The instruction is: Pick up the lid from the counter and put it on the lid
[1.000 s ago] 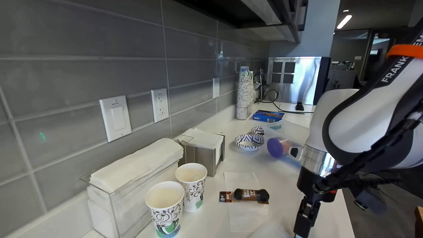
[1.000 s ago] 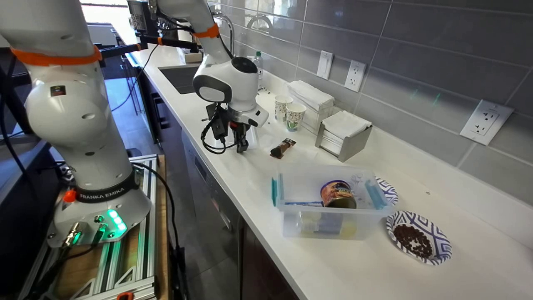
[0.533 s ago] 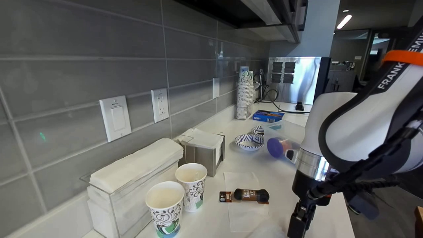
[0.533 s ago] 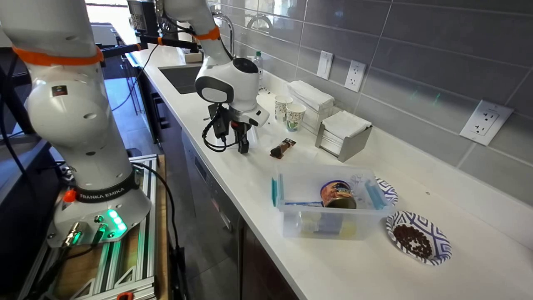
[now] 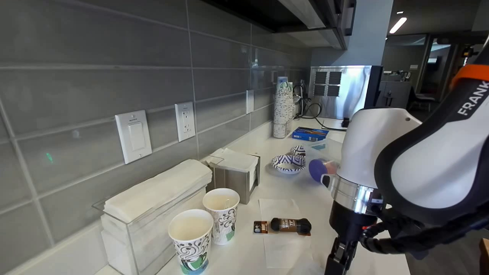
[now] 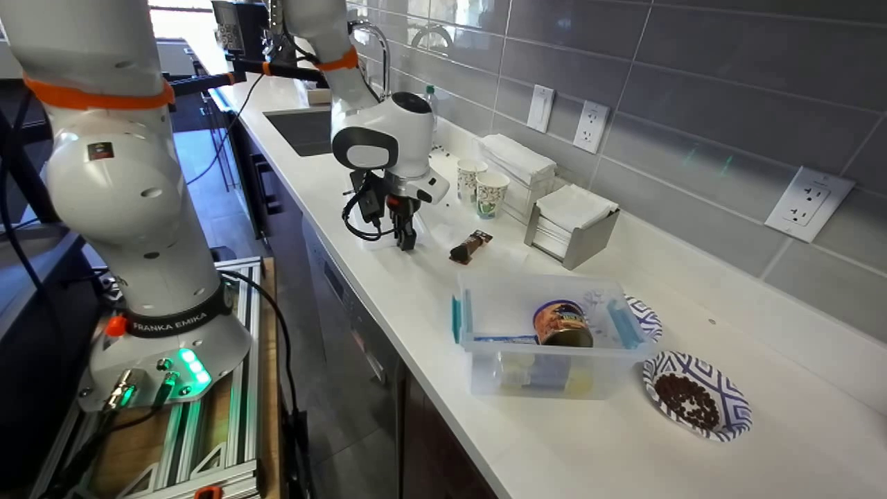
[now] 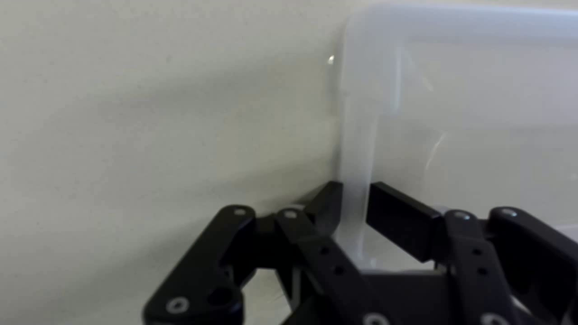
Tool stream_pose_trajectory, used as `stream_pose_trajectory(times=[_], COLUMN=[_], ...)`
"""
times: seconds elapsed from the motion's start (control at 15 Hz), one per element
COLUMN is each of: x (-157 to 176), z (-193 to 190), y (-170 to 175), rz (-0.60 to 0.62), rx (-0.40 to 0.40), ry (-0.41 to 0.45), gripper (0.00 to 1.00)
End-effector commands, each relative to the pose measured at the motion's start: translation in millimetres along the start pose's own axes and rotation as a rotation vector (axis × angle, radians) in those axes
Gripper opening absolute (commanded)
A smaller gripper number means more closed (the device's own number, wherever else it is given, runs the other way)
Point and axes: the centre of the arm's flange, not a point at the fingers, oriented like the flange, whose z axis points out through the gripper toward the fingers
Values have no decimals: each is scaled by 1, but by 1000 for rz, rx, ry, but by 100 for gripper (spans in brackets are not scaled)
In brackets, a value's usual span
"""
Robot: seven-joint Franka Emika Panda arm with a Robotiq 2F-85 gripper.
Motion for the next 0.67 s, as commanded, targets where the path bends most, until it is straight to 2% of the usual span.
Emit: stream_pose_trajectory(times=[0.0, 0.33, 0.6], x=[2, 1, -1], z=[-15, -52, -83], y=[-4, 8, 12], rz=[-27, -92, -128], rx=[-71, -160, -180], ry=[-21, -75, -118], gripper=[6, 6, 6])
